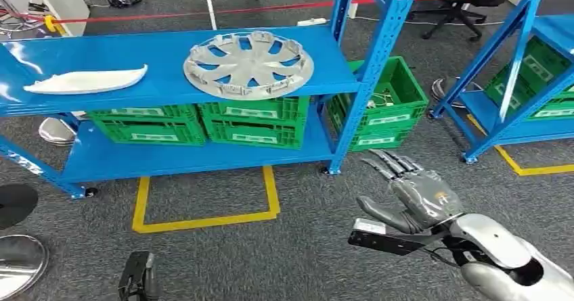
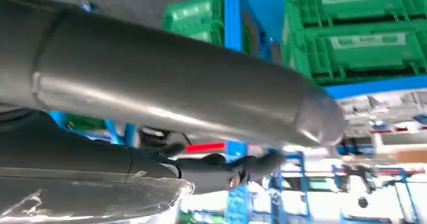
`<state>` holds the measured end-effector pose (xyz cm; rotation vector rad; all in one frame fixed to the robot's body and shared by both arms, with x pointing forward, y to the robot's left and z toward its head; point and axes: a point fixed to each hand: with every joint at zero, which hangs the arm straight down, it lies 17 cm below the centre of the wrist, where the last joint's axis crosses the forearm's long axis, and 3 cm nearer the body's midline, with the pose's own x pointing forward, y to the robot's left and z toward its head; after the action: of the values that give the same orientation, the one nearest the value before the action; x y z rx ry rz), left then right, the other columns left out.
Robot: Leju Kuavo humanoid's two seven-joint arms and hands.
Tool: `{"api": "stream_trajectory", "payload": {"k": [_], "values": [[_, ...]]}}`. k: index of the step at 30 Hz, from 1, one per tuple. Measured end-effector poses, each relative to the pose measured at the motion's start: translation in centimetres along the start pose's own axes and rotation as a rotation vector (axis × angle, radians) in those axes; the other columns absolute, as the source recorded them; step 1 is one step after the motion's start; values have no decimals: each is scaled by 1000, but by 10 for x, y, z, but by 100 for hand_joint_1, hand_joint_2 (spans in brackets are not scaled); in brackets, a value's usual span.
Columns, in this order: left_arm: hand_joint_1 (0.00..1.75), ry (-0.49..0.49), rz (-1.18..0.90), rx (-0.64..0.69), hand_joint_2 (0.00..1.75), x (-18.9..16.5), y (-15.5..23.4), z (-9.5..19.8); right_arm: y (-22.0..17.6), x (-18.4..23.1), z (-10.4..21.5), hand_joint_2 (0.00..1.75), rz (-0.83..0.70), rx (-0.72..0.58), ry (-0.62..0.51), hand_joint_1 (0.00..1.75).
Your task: Take the parts from the cabinet and place them on the table.
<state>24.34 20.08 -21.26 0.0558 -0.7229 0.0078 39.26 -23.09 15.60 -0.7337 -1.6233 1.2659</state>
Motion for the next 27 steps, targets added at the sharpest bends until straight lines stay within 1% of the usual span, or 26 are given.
{"api": "stream_trajectory", "payload": {"k": [9, 16, 27], "values": [[0, 14, -3, 1, 0, -9, -1, 3, 12, -3, 5, 0, -10, 31, 13, 0], [0, -17, -7, 3, 0, 8, -2, -2, 5, -5, 4, 0, -8, 13, 11, 0], [0, -17, -23, 5, 0, -6, 0, 4, 10, -5, 8, 0, -10, 22, 14, 0]]}}
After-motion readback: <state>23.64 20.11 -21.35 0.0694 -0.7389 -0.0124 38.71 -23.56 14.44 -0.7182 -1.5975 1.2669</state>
